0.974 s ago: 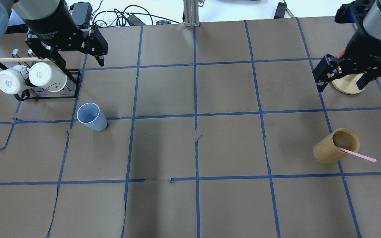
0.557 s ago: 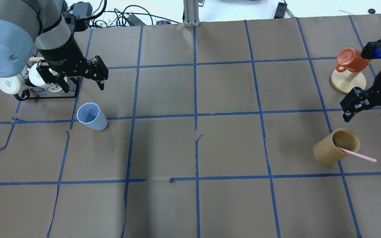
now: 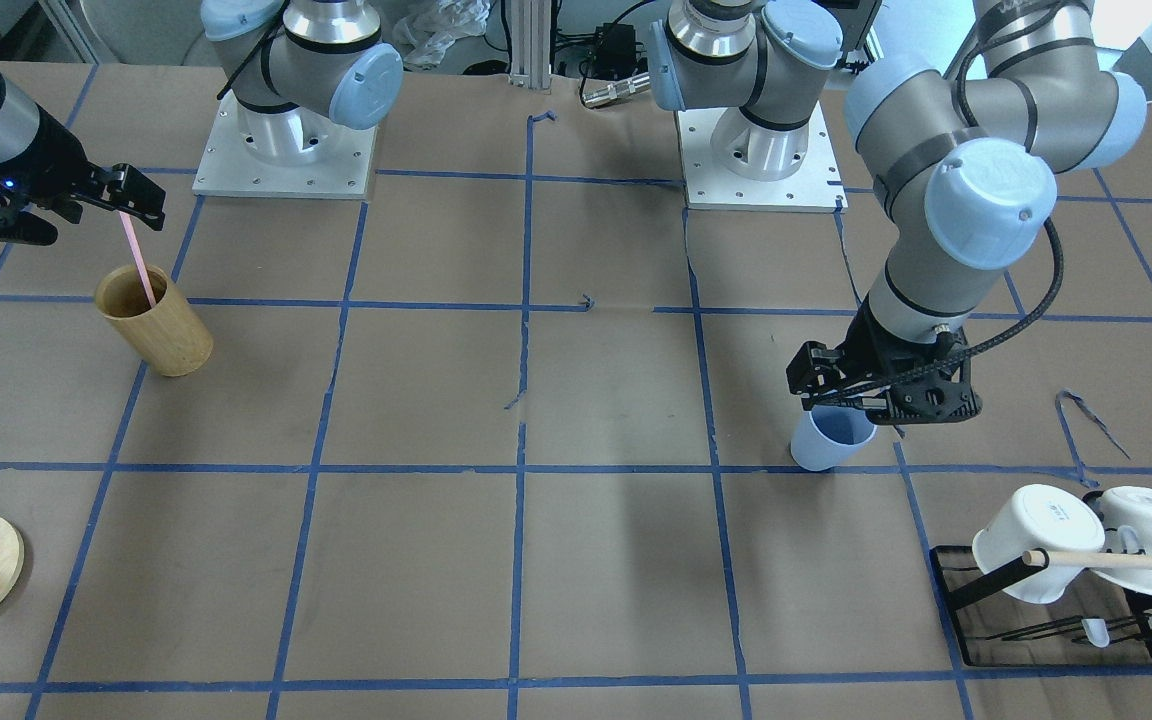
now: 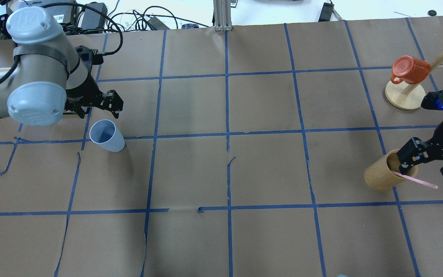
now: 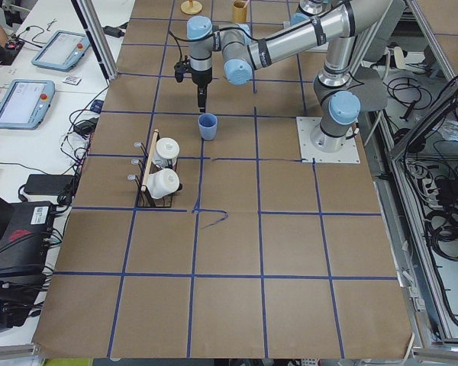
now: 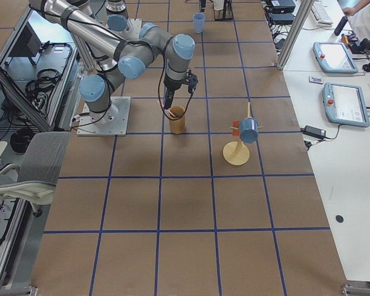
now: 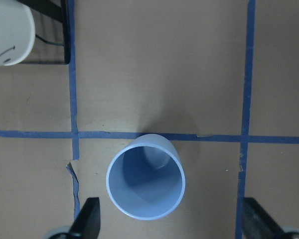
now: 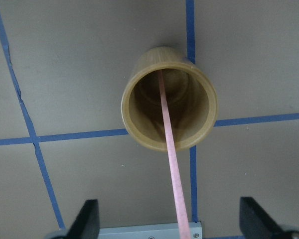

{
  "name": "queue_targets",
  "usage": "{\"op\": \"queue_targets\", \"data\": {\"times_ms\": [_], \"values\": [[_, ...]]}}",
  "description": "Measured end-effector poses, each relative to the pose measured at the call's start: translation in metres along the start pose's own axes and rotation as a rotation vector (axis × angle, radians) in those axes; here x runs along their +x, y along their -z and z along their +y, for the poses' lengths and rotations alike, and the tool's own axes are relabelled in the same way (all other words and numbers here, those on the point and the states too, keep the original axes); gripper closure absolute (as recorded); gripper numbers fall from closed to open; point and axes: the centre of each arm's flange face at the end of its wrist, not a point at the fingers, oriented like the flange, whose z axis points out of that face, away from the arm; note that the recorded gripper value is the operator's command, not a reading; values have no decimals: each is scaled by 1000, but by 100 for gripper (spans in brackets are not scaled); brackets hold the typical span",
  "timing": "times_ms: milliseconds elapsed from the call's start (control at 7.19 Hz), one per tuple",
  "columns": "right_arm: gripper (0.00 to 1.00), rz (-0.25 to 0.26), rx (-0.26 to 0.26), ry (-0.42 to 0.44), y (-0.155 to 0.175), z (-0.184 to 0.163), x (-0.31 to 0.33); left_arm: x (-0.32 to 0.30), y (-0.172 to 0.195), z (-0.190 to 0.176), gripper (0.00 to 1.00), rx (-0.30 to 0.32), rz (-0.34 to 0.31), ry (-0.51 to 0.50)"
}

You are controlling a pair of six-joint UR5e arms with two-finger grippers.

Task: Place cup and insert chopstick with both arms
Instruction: 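Lower the left gripper to the blue cup while the right descends to the bamboo cup, then grasp the blue cup with the left gripper while the right grasps the pink chopstick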

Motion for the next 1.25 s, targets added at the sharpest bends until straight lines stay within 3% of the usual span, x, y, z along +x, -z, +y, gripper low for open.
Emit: {"op": "queue_targets", "data": {"times_ms": [139, 278, 417, 557, 835, 1113, 1252], "values": [[36, -3, -12, 3, -4, 1, 1, 2, -20, 2, 21, -29, 7, -4], [37, -3, -23, 10, -6, 2, 1, 4, -36, 4, 33, -51, 12, -7], [39, -2, -33, 13, -8, 1, 2, 7, -48, 4, 76, -58, 15, -11], [42, -3, -43, 16, -12, 0, 3, 9, -55, 2, 100, -57, 15, -16], [54, -4, -68, 25, -20, -5, 6, 11, -62, 0, 100, -60, 14, -21], [77, 6, -91, 29, -24, -4, 8, 11, -60, -1, 100, -52, 8, -1], [79, 11, -108, 32, -25, -3, 8, 13, -54, -3, 100, -38, 4, 42]]}}
